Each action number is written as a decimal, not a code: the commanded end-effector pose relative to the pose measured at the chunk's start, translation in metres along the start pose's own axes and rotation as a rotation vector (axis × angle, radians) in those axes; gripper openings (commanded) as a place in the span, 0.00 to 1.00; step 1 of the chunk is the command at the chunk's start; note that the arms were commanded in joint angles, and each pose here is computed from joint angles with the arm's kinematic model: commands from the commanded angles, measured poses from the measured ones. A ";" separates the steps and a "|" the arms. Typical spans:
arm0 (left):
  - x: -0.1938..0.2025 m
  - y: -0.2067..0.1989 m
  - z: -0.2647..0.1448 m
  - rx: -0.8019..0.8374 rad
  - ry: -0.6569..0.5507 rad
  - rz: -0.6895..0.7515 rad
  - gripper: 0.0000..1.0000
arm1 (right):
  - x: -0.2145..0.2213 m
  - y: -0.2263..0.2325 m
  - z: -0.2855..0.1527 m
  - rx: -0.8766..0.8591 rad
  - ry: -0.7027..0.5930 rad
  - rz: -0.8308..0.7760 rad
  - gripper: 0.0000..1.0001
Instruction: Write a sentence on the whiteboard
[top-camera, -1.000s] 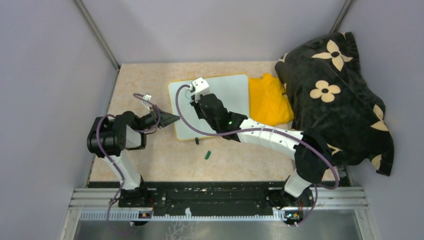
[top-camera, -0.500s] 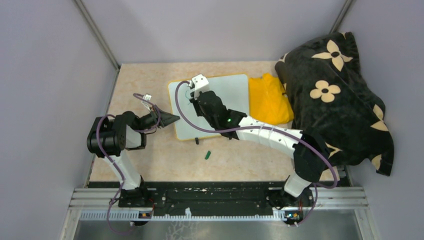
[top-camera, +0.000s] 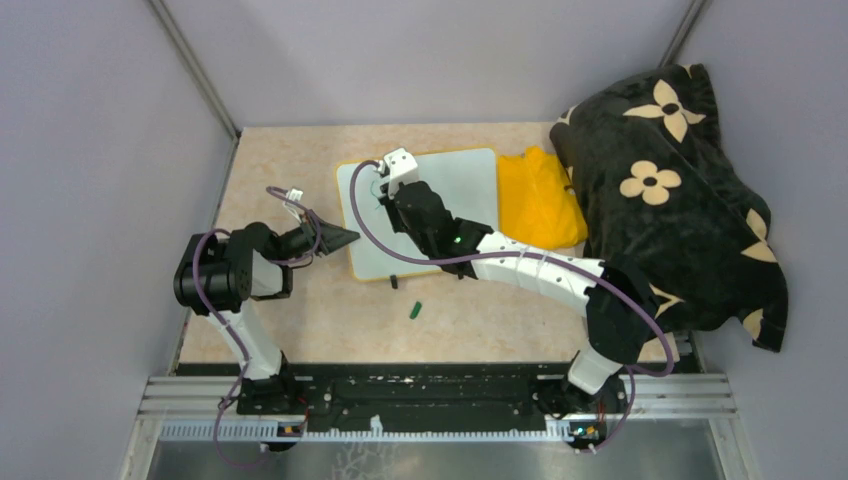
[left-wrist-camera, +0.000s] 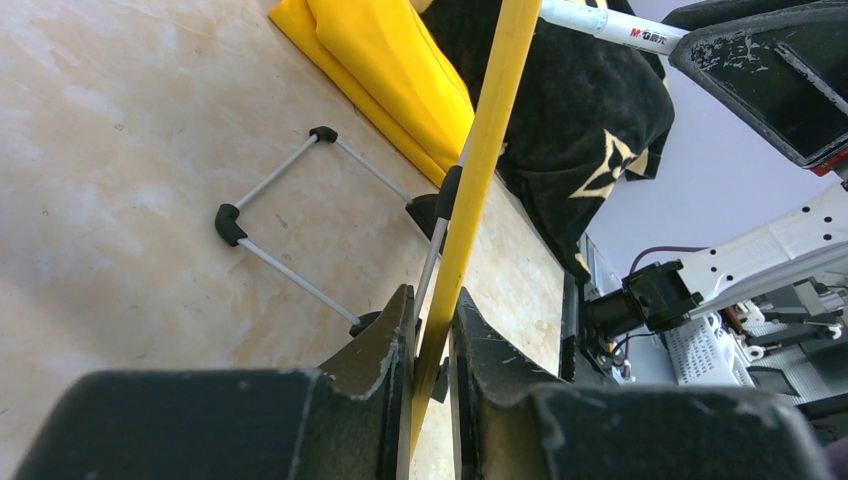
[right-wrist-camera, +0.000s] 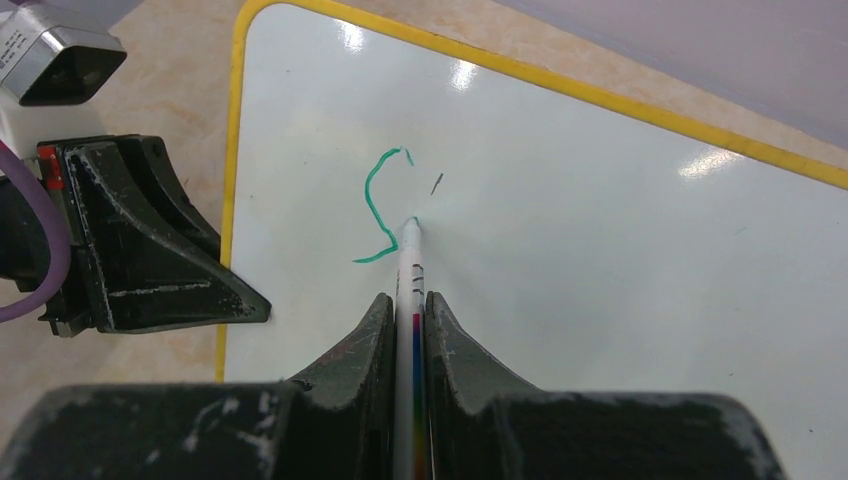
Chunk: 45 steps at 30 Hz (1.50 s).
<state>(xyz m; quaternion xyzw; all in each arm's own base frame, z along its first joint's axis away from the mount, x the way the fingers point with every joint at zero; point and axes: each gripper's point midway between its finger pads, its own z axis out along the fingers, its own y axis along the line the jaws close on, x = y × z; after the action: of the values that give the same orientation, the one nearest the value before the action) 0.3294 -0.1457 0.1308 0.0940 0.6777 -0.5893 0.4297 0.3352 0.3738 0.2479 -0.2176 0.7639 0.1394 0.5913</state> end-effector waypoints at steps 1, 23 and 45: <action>-0.021 -0.019 0.000 0.057 -0.068 0.208 0.00 | -0.005 -0.006 0.002 0.027 -0.015 0.024 0.00; -0.020 -0.020 0.000 0.059 -0.067 0.210 0.00 | 0.018 -0.006 -0.006 0.012 0.035 0.037 0.00; -0.018 -0.021 0.001 0.066 -0.059 0.209 0.00 | -0.020 -0.014 0.009 0.039 -0.027 0.048 0.00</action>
<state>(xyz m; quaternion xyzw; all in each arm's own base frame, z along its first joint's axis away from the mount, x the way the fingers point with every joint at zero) 0.3308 -0.1460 0.1315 0.0912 0.6772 -0.5881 0.4327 0.3385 0.3697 0.2416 -0.2046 0.7768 0.1408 0.5788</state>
